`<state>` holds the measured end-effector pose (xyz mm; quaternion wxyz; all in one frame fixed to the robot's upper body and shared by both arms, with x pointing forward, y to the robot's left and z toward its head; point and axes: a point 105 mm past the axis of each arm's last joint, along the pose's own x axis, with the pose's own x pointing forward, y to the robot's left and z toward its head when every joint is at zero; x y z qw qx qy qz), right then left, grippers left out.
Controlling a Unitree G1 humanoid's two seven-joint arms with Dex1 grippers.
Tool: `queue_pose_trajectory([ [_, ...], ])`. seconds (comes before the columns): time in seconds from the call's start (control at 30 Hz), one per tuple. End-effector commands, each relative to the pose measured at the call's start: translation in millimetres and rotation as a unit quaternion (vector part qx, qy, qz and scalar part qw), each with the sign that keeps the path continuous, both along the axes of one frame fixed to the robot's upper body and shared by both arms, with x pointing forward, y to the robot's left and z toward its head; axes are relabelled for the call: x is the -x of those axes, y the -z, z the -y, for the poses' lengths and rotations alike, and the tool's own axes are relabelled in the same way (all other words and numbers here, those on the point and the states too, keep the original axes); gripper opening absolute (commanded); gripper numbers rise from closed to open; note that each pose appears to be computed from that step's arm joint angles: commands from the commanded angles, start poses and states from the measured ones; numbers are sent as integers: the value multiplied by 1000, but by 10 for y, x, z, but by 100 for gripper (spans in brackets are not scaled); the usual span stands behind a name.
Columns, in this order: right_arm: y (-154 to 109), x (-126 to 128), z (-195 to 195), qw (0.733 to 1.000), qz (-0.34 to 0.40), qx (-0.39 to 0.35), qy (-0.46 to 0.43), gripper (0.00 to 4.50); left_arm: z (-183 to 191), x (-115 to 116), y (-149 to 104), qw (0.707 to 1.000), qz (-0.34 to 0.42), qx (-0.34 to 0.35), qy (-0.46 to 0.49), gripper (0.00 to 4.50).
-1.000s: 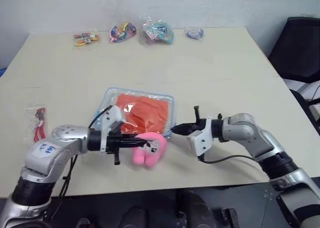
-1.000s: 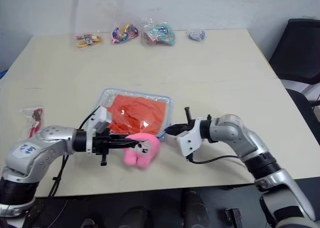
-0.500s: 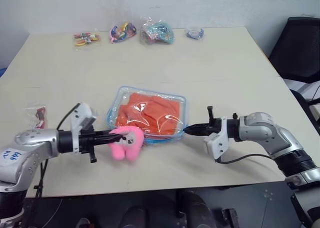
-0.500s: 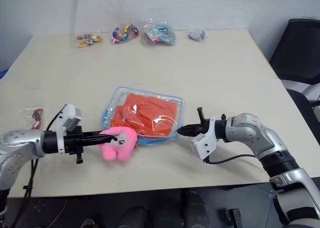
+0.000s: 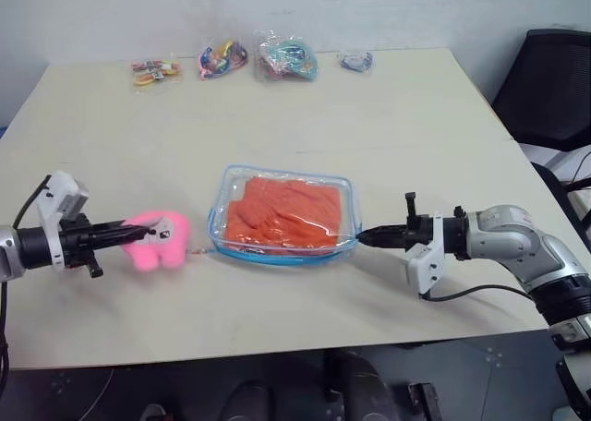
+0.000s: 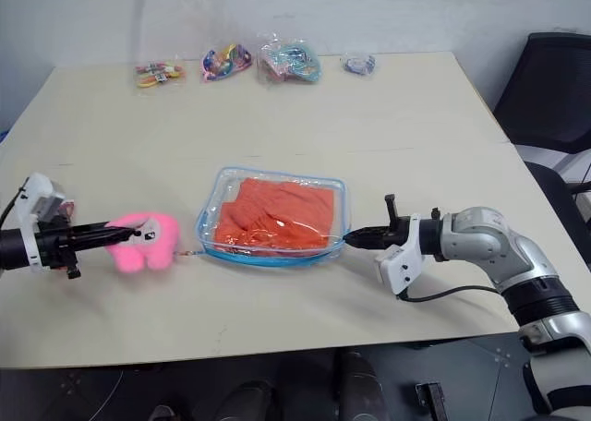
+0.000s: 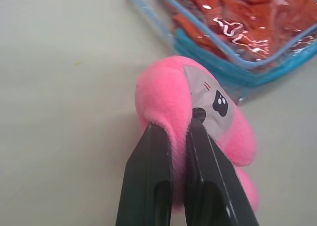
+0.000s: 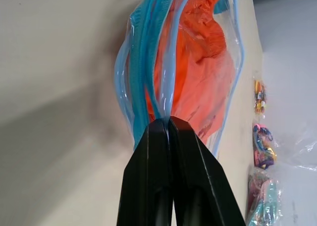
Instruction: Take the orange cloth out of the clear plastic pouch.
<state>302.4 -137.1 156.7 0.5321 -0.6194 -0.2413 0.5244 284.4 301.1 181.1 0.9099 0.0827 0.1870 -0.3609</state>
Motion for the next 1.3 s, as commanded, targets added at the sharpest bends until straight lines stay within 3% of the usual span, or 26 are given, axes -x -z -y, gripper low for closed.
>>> queue_pose_trajectory([
  [0.03, -106, -16, 67, 1000, 14, -18, 15, 4, 7, 7, -68, 999, 15, -32, 15, 0],
  [0.23, -131, -22, 115, 999, 13, -19, 23, 4, -227, -112, -153, 999, 25, -33, -31, 0],
  [0.43, -117, 1, 63, 999, -3, -30, 24, 4, 101, -77, 3, 1000, 6, -11, 22, 0],
  [0.53, -106, 32, 38, 998, -25, -40, 28, 69, 239, -32, 68, 999, -4, 1, 36, 94],
  [0.73, -164, 50, 39, 996, -32, -61, 50, 278, 357, 62, 72, 998, -2, 3, 63, 296],
  [0.87, -251, 120, 96, 987, -85, -98, 95, 428, 317, 55, -111, 997, 24, -24, 71, 429],
  [0.9, -255, 171, 107, 982, -111, -107, 105, 447, 305, 46, -192, 996, 33, -29, 73, 447],
  [1.03, -287, 434, 100, 956, -226, -138, 128, 447, 365, 57, -479, 990, 60, -59, 109, 447],
  [1.17, -413, 666, -8, 903, -351, -206, 140, 447, 699, -32, -753, 968, 137, -121, 170, 447],
  [1.3, -499, 775, -140, 844, -442, -265, 148, 447, 1009, -108, -564, 910, 201, -267, 246, 447],
])
